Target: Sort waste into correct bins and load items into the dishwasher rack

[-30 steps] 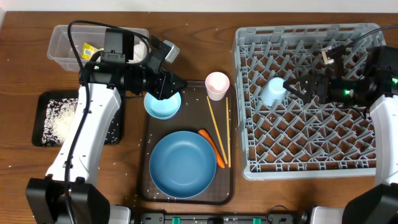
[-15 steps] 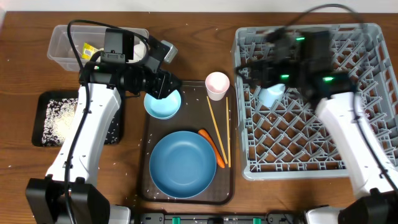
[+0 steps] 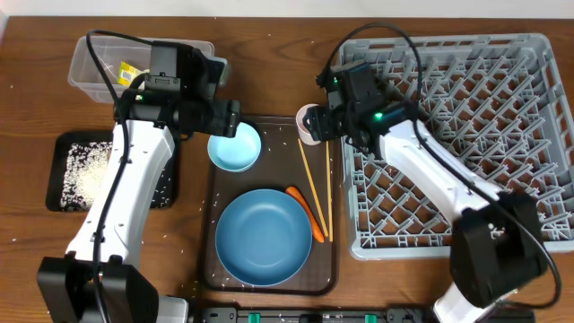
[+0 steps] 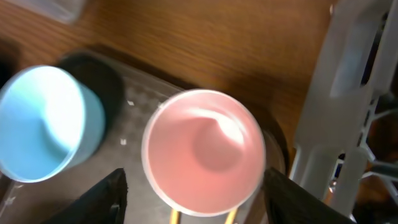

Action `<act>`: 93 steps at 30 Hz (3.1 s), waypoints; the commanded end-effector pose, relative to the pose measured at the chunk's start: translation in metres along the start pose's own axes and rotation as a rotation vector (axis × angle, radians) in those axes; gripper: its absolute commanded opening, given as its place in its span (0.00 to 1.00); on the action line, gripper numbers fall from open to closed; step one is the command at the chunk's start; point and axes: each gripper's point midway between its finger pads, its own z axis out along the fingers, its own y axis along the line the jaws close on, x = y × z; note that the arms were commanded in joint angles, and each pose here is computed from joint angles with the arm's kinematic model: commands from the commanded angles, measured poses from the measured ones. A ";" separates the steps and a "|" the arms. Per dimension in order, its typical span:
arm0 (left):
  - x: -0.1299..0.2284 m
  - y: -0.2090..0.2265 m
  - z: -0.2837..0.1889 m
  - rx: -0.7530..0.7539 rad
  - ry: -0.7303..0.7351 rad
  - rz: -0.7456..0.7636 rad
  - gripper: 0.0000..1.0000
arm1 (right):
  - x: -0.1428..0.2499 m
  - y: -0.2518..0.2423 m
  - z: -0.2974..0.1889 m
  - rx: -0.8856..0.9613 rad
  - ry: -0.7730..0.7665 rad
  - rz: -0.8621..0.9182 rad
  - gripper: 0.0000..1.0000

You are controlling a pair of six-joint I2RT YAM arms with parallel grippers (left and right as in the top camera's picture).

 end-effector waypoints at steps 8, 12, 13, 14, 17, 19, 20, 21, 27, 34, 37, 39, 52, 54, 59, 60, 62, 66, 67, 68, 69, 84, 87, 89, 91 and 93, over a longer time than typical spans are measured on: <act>-0.009 0.004 -0.008 -0.037 -0.030 -0.044 0.95 | -0.014 0.002 -0.006 0.017 -0.026 0.005 0.56; -0.013 -0.020 -0.003 0.085 -0.042 0.013 1.00 | -0.043 0.007 -0.044 0.014 -0.079 0.002 0.64; -0.014 -0.023 0.001 0.093 -0.041 0.028 0.99 | -0.051 0.005 -0.055 0.020 -0.099 0.008 0.66; -0.016 -0.026 0.007 0.098 -0.040 0.038 0.98 | -0.061 0.001 -0.070 0.031 -0.123 0.017 0.68; -0.019 -0.036 0.031 0.117 -0.029 0.068 0.98 | -0.081 -0.019 -0.111 0.073 -0.188 0.055 0.70; -0.021 -0.045 0.052 0.134 -0.020 0.089 0.98 | -0.088 -0.038 -0.134 0.103 -0.225 0.089 0.70; -0.021 -0.050 0.064 0.146 -0.016 0.101 0.98 | -0.089 -0.048 -0.144 0.117 -0.237 0.107 0.70; -0.021 -0.056 0.074 0.161 -0.012 0.111 0.98 | -0.088 -0.057 -0.151 0.132 -0.241 0.125 0.70; -0.027 -0.098 0.119 0.252 -0.035 0.147 0.98 | -0.067 -0.100 -0.165 0.198 -0.179 0.219 0.70; -0.015 -0.115 0.156 0.271 -0.005 0.161 0.98 | -0.056 -0.113 -0.166 0.223 -0.140 0.249 0.70; -0.009 -0.112 0.164 0.268 0.021 0.130 0.89 | -0.055 -0.113 -0.166 0.223 -0.137 0.247 0.70; -0.008 -0.112 0.165 0.267 0.026 0.125 0.72 | -0.055 -0.113 -0.166 0.223 -0.137 0.247 0.70; -0.014 -0.117 0.156 0.290 0.015 0.056 0.06 | -0.048 -0.116 -0.163 0.240 -0.115 0.254 0.70; -0.018 -0.125 0.146 0.342 0.003 0.058 0.06 | -0.047 -0.116 -0.163 0.240 -0.112 0.254 0.70; -0.032 -0.142 0.098 0.521 -0.026 0.005 0.07 | -0.047 -0.112 -0.161 0.212 -0.107 0.235 0.70; -0.034 -0.145 0.085 0.570 -0.031 0.000 0.06 | -0.049 -0.107 -0.160 0.180 -0.109 0.217 0.69; -0.039 -0.150 0.054 0.696 -0.047 -0.011 0.06 | -0.053 -0.093 -0.157 0.088 -0.117 0.170 0.69; -0.051 -0.145 -0.002 0.945 -0.105 -0.020 0.06 | -0.062 -0.049 -0.149 -0.199 -0.157 0.041 0.80; -0.053 -0.142 -0.013 0.997 -0.121 -0.014 0.06 | -0.063 -0.037 -0.148 -0.275 -0.172 0.009 0.86; -0.054 -0.139 -0.022 1.048 -0.135 -0.011 0.06 | -0.064 -0.025 -0.148 -0.360 -0.191 -0.020 0.90; -0.056 -0.135 -0.034 1.109 -0.151 -0.007 0.06 | -0.064 -0.013 -0.148 -0.447 -0.215 -0.046 0.92; -0.059 -0.133 -0.062 1.260 -0.209 0.065 0.06 | -0.050 0.062 -0.155 -0.934 -0.358 -0.201 0.91; -0.059 -0.137 -0.062 1.261 -0.216 0.084 0.06 | -0.050 0.074 -0.161 -0.974 -0.368 -0.241 0.89; -0.060 -0.136 -0.059 1.242 -0.216 0.080 0.06 | -0.050 0.080 -0.165 -0.995 -0.370 -0.253 0.88; -0.061 -0.135 -0.057 1.229 -0.218 0.078 0.06 | -0.050 0.086 -0.168 -1.016 -0.372 -0.269 0.86; -0.061 -0.135 -0.056 1.222 -0.219 0.077 0.06 | -0.049 0.091 -0.169 -1.027 -0.370 -0.279 0.86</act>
